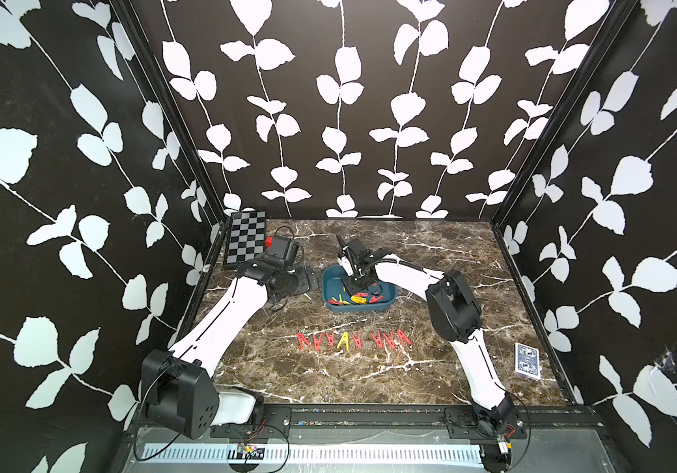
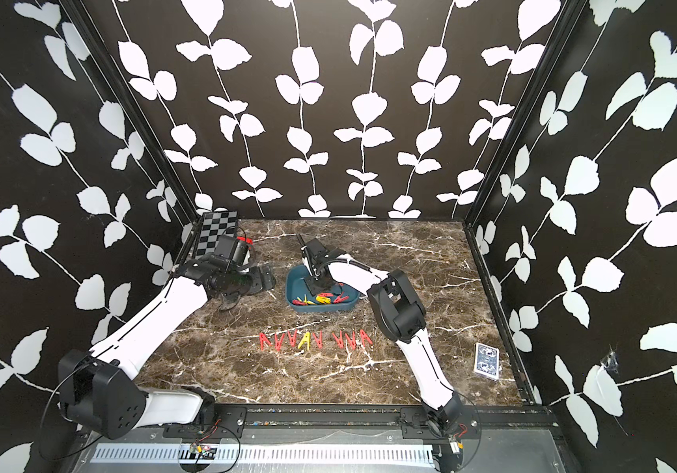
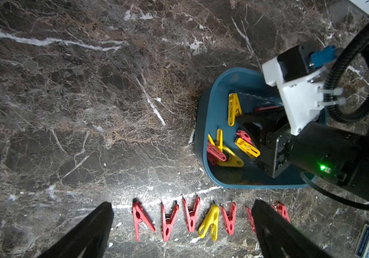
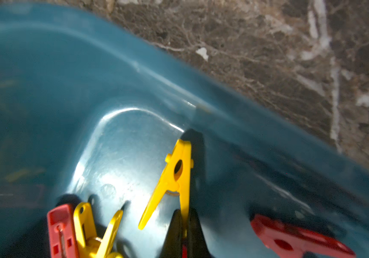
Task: Take the clothespins out of the storage box
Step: Pick up the clothespin from the storage box, then place the clothespin at the center of the board.
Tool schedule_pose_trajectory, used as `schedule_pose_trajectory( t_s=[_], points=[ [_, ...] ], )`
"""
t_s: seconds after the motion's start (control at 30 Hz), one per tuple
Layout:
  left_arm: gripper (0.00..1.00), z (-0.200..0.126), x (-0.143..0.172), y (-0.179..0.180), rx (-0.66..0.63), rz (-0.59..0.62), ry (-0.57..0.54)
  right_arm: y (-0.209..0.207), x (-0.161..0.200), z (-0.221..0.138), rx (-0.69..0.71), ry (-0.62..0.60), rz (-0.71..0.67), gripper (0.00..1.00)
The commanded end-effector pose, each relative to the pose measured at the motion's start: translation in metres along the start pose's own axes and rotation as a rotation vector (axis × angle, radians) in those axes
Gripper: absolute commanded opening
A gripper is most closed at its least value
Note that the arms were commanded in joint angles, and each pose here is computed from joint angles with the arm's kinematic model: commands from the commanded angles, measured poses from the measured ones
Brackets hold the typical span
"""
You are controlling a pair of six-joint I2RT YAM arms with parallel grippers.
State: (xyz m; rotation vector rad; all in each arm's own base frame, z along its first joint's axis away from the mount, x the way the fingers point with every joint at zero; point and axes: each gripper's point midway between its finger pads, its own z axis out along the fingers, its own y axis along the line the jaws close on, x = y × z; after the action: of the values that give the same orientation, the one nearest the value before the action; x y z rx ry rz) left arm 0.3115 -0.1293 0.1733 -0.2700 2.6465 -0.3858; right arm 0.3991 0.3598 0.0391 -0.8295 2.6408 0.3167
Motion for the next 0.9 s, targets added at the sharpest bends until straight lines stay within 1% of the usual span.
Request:
schedule_pose_trajectory(
  t_s=[0.0,0.23,0.43,0.6,0.87],
  points=[
    [0.99,-0.006,0.002,-0.003,0.04,0.004,-0.01,0.004,-0.014,-0.038,0.008,-0.072,0.017,0.0],
    [0.99,-0.005,0.005,-0.015,0.106,0.012,-0.006,0.0,-0.005,-0.069,0.024,-0.112,0.074,0.0],
    [0.99,-0.002,0.014,-0.035,0.176,0.063,0.016,-0.013,0.023,-0.094,0.061,-0.129,0.149,0.0],
    [0.99,0.002,0.022,-0.063,0.238,0.139,0.038,-0.028,0.058,-0.114,0.107,-0.129,0.22,0.0],
    [0.99,0.009,0.027,-0.09,0.289,0.189,0.068,-0.054,0.141,-0.138,0.203,-0.093,0.326,0.0]
  ],
)
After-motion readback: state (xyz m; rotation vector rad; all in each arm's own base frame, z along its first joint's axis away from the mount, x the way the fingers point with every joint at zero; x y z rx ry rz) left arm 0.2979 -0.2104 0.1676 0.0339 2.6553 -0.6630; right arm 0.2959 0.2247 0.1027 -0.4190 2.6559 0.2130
